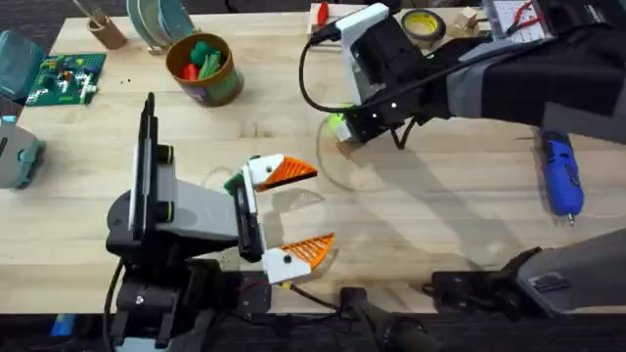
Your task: Pick up the gripper from the table and insert it into the empty holder that is missing its gripper. Then pick up a screw, insert it into the mounting hole, and use the screwdriver to tighten it. Finally, clean up the table by picking up the vegetable and placing it into the bucket.
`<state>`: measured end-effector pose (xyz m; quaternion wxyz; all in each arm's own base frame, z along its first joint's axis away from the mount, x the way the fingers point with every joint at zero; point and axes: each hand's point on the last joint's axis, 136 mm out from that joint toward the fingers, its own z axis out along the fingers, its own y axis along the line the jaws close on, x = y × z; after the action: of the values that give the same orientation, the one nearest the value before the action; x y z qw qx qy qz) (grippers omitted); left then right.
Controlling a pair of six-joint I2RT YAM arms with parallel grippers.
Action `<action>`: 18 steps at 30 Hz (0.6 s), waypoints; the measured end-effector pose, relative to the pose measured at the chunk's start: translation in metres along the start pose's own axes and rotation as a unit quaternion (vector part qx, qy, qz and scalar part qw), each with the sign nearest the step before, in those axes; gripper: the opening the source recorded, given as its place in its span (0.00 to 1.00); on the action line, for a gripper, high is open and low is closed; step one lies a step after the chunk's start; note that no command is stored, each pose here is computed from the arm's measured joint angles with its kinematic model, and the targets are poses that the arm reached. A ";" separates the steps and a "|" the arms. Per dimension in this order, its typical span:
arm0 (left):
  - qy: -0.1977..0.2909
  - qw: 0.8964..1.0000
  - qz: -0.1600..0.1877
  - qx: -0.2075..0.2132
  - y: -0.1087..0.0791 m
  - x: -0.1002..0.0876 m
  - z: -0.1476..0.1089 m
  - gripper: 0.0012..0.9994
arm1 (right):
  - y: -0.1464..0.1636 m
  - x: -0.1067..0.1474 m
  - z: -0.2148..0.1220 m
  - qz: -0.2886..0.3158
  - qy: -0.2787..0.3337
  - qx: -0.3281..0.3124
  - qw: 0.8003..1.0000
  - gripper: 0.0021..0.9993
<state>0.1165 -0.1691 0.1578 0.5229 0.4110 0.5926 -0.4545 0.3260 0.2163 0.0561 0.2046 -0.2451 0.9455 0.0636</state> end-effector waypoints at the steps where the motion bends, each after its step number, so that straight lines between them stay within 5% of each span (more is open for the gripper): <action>1: 0.000 1.000 0.000 0.000 0.000 0.000 0.000 0.99 | 0.000 0.000 0.000 0.000 0.000 0.001 1.000 0.36; 18: 0.000 1.000 0.000 0.000 0.000 0.000 0.000 0.99 | -0.002 0.003 0.000 0.000 0.006 0.004 1.000 0.19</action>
<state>0.1165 -0.1691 0.1578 0.5229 0.4109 0.5926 -0.4545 0.3244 0.2136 0.0548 0.1999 -0.2448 0.9470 0.0580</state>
